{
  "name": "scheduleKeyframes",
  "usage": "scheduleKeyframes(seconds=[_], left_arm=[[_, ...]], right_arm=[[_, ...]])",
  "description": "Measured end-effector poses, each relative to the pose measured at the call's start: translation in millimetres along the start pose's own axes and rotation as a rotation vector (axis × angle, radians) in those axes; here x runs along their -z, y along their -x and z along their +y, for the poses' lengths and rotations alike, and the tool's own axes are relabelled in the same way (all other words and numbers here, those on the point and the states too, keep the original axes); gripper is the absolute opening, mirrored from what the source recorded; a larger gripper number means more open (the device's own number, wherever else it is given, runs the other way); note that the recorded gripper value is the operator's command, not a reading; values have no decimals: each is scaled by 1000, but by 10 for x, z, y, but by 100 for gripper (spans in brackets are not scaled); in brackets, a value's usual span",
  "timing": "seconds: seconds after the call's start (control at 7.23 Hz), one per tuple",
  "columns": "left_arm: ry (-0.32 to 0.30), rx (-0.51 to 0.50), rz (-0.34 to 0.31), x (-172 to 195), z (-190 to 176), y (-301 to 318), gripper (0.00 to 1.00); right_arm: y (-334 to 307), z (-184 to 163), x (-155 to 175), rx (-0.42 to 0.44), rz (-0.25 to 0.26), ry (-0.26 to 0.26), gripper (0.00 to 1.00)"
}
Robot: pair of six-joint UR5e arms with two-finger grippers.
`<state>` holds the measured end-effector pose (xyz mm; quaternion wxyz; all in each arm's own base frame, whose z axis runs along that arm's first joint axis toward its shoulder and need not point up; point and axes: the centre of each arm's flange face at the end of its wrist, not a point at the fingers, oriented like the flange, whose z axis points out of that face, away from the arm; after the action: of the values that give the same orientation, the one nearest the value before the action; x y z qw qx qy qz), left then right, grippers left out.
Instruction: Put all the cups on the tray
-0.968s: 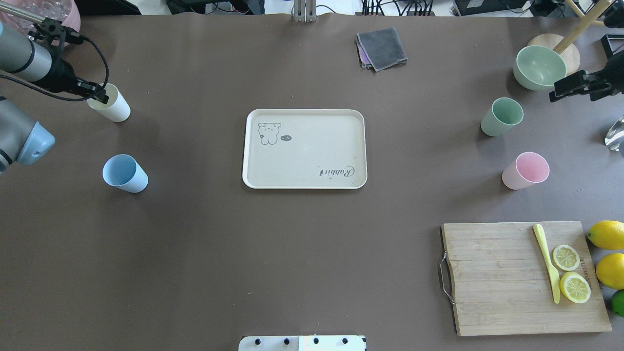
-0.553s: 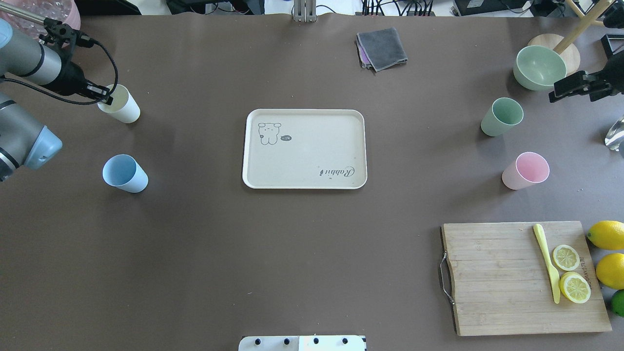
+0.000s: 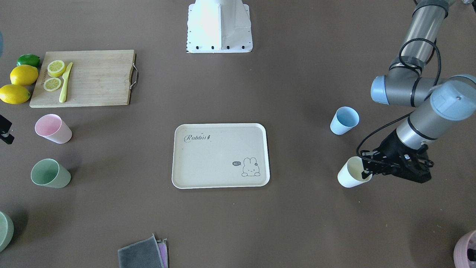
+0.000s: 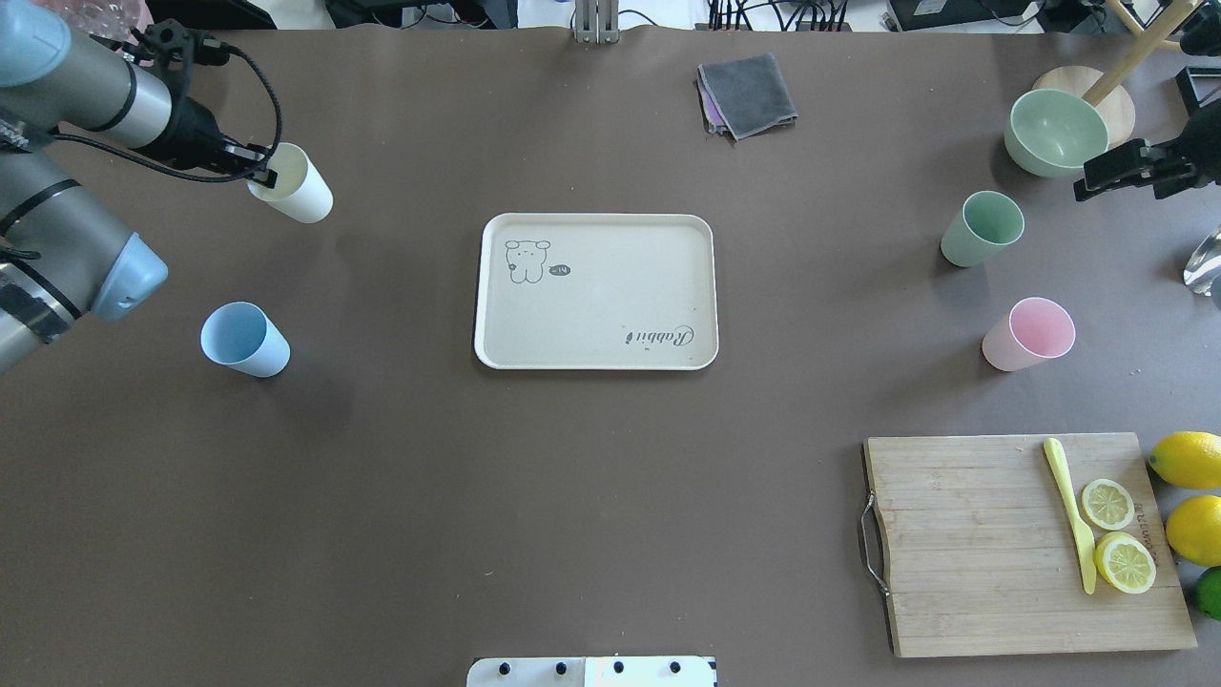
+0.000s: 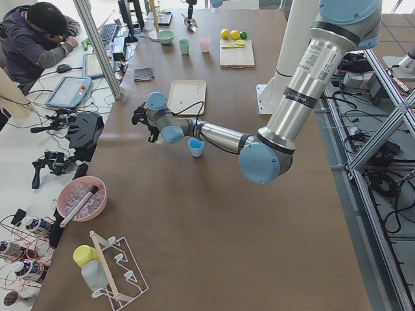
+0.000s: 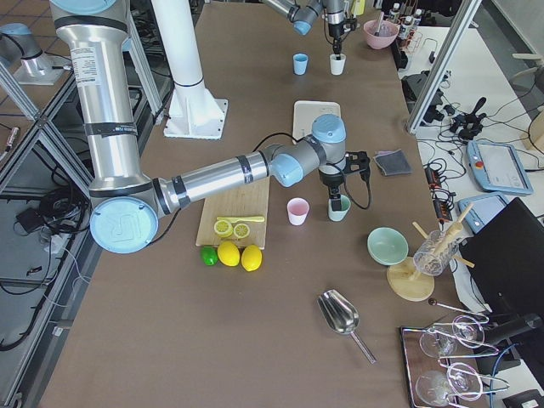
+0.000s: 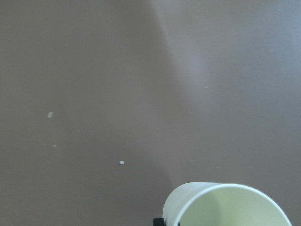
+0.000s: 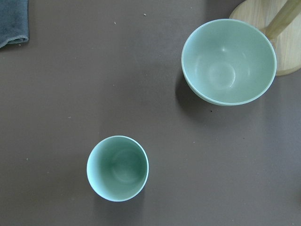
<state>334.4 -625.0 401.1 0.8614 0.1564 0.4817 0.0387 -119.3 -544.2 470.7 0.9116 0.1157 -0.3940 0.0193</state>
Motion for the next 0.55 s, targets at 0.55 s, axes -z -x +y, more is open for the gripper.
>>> scheduleKeyframes(seconds=[0.55], left_arm=[[-7, 97, 26, -558, 171, -1763, 0]], right_arm=[[-7, 11, -24, -1, 2, 5, 100]])
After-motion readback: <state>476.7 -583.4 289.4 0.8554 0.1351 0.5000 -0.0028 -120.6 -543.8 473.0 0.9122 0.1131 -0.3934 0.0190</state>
